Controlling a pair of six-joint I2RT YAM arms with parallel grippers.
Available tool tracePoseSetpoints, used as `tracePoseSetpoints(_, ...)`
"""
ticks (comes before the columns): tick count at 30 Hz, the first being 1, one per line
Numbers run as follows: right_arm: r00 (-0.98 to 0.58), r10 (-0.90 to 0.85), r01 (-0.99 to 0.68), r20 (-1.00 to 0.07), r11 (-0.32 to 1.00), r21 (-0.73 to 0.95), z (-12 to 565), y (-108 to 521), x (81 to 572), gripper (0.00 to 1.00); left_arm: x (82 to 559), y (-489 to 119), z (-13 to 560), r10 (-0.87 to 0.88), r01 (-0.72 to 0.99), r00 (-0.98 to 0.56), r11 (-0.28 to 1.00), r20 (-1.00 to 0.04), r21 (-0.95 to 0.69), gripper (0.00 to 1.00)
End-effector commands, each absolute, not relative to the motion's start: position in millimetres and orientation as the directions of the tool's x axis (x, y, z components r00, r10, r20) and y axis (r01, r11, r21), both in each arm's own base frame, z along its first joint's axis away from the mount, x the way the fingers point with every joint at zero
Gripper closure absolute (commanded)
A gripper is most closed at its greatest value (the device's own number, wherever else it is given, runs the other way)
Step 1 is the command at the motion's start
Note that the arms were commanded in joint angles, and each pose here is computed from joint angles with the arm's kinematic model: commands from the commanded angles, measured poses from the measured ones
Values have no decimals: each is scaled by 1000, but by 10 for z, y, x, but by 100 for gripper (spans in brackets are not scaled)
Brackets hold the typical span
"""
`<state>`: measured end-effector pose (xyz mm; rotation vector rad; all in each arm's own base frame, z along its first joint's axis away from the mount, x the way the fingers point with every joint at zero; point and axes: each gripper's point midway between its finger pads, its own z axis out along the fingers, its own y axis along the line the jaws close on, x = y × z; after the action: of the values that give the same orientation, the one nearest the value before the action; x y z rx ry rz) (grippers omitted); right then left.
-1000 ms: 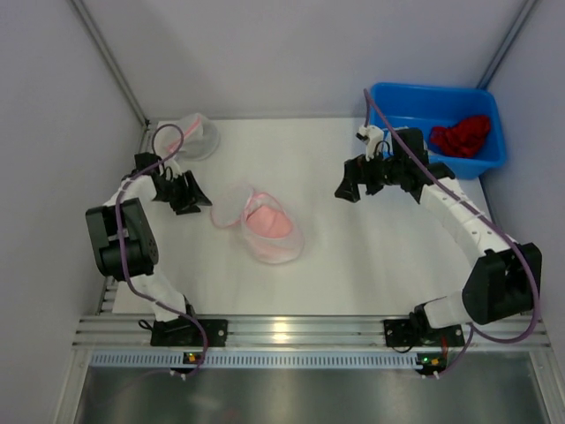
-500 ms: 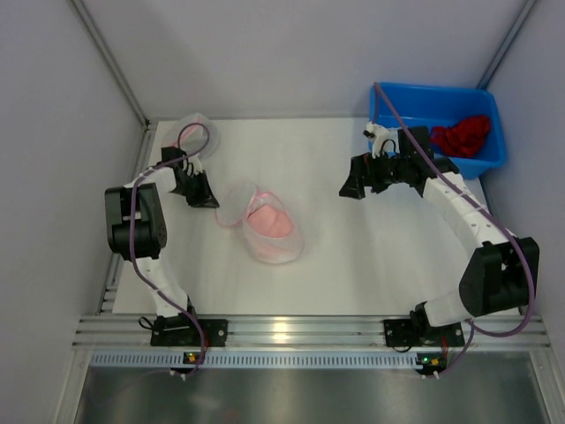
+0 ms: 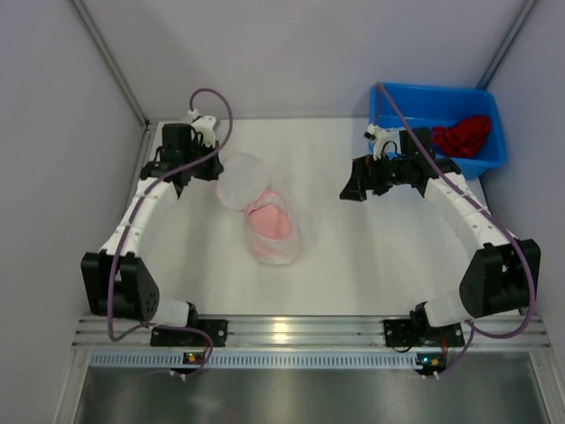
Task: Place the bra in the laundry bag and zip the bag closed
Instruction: Close the laundry bag at the center of the board.
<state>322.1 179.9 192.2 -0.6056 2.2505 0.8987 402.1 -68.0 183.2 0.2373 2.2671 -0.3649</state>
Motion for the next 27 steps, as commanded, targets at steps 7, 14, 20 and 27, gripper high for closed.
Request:
tracePoseSetpoints(7, -661, -175, -641, -730, 637, 428, 2245, 1775, 3181, 1, 3574, -1308, 2470, 428, 389, -368, 877, -826, 281, 100)
tracePoseSetpoints(14, -654, -210, -653, -726, 642, 403, 2206, 1722, 3072, 1, 2848, -1787, 2181, 569, 635, -222, 701, -791, 326, 100)
tracePoseSetpoints(20, -656, -231, -652, -719, 652, 386, 2122, 1673, 3023, 1, 2110, -2175, 1928, 631, 848, 26, 396, -776, 351, 95)
tracePoseSetpoints(27, -649, -261, -661, -715, 658, 360, 2118, 1624, 2950, 1, 1521, -2415, 1668, 643, 963, 126, 104, -756, 248, 51)
